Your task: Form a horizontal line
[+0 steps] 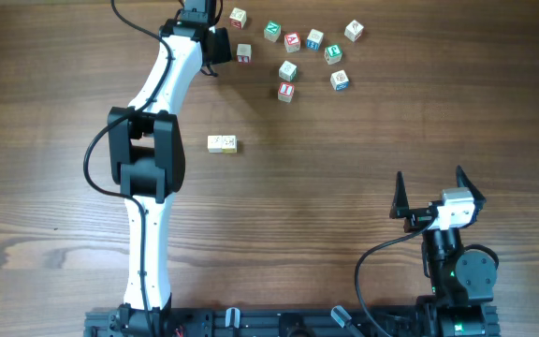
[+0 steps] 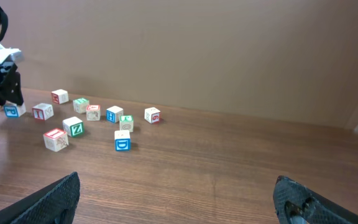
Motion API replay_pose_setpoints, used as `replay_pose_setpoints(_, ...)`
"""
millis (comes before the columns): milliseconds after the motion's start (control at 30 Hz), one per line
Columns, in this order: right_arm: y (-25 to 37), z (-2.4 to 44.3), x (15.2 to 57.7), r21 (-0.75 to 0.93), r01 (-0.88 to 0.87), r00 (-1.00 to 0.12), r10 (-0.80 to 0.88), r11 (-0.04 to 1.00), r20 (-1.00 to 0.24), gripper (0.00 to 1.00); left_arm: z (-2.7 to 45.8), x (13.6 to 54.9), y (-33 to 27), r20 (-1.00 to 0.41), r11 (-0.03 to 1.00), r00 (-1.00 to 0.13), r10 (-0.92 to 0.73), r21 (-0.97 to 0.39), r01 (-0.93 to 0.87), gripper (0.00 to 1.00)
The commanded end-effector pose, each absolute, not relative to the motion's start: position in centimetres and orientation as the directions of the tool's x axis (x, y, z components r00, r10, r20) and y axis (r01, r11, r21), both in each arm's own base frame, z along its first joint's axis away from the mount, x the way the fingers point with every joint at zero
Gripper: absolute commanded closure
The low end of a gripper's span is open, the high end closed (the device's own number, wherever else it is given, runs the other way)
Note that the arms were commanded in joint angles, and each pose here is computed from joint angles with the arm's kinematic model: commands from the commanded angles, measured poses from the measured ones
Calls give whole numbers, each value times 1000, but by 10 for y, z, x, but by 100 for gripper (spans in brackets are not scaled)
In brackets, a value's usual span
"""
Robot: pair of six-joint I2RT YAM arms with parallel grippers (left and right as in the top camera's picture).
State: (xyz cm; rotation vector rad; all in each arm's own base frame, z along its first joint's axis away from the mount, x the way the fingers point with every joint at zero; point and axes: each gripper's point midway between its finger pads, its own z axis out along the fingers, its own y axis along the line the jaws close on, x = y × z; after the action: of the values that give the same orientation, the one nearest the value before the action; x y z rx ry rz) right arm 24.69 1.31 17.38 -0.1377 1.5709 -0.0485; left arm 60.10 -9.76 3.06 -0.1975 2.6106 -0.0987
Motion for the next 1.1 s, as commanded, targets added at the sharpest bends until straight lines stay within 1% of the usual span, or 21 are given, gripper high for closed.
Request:
replay_pose_setpoints(0, 14, 175, 247, -130, -63, 9, -129, 990, -992, 0, 43, 599, -96, -503, 988, -851, -152, -94, -121, 60)
replay_pose_setpoints(67, 14, 175, 247, -130, -63, 9, -129, 990, -992, 0, 44, 599, -96, -505, 988, -850, -152, -95, -121, 60)
replay_pose_setpoints(133, 14, 175, 247, -129, -63, 9, -129, 990, -992, 0, 43, 599, -96, -504, 988, -850, -152, -94, -121, 53)
replay_pose_setpoints(167, 14, 175, 247, -130, -63, 9, -129, 990, -992, 0, 43, 599, -96, -504, 988, -850, -152, -94, -120, 53)
replay_pose_setpoints(200, 14, 175, 247, -130, -64, 9, -130, 989, -992, 0, 41, 599, -96, -501, 988, -852, -151, -93, -121, 60)
replay_pose_setpoints(333, 14, 175, 247, -130, -63, 9, -129, 990, -992, 0, 40, 599, -96, -499, 988, -853, -151, -93, -121, 66)
replay_pose_setpoints(400, 14, 175, 247, -130, -63, 9, -129, 990, -992, 0, 39, 599, -96, -498, 988, -854, -151, -92, -121, 59)
replay_pose_setpoints(500, 14, 175, 247, -130, -63, 9, -129, 990, -992, 0, 39, 599, -96, -498, 988, -854, -151, -92, -121, 58)
replay_pose_setpoints(533, 14, 175, 247, -130, -64, 9, -129, 990, -992, 0, 39, 599, -96, -498, 988, -854, -151, -92, -121, 60)
replay_pose_setpoints(567, 14, 175, 247, -130, -63, 9, -130, 989, -992, 0, 39, 599, -96, -498, 988, -854, -151, -92, -121, 71)
replay_pose_setpoints(600, 14, 175, 247, -130, -63, 9, -129, 990, -992, 0, 39, 599, -96, -498, 988, -854, -151, -92, -121, 76)
replay_pose_setpoints(633, 14, 175, 247, -130, -63, 9, -129, 990, -992, 0, 39, 599, -96, -497, 988, -854, -151, -92, -121, 61)
replay_pose_setpoints(667, 14, 175, 247, -130, -63, 9, -129, 990, -992, 0, 39, 598, -96, -497, 988, -854, -151, -92, -121, 56)
replay_pose_setpoints(700, 14, 175, 247, -130, -63, 9, -129, 990, -992, 0, 38, 598, -96, -495, 988, -856, -151, -91, -122, 56)
replay_pose_setpoints(767, 14, 175, 247, -130, -63, 9, -129, 990, -992, 0, 37, 597, -96, -490, 989, -859, -150, -89, -122, 50)
replay_pose_setpoints(800, 14, 175, 247, -130, -63, 9, -129, 990, -992, 0, 37, 596, -96, -487, 989, -860, -150, -88, -122, 51)
replay_pose_setpoints(900, 14, 175, 247, -130, -64, 9, -129, 990, -992, 0, 37, 597, -96, -491, 989, -858, -150, -89, -122, 57)
replay_pose_setpoints(933, 14, 175, 247, -130, -63, 9, -129, 990, -992, 0, 37, 597, -96, -493, 988, -857, -150, -90, -122, 64)
replay_pose_setpoints(967, 14, 175, 247, -130, -64, 9, -130, 989, -992, 0, 38, 598, -96, -495, 988, -856, -151, -91, -122, 61)
replay_pose_setpoints(1000, 14, 175, 247, -130, -63, 9, -129, 990, -992, 0, 38, 598, -96, -497, 988, -855, -151, -91, -121, 49)
replay_pose_setpoints(1067, 14, 175, 247, -130, -64, 9, -129, 990, -992, 0, 38, 598, -96, -496, 988, -855, -151, -91, -122, 46)
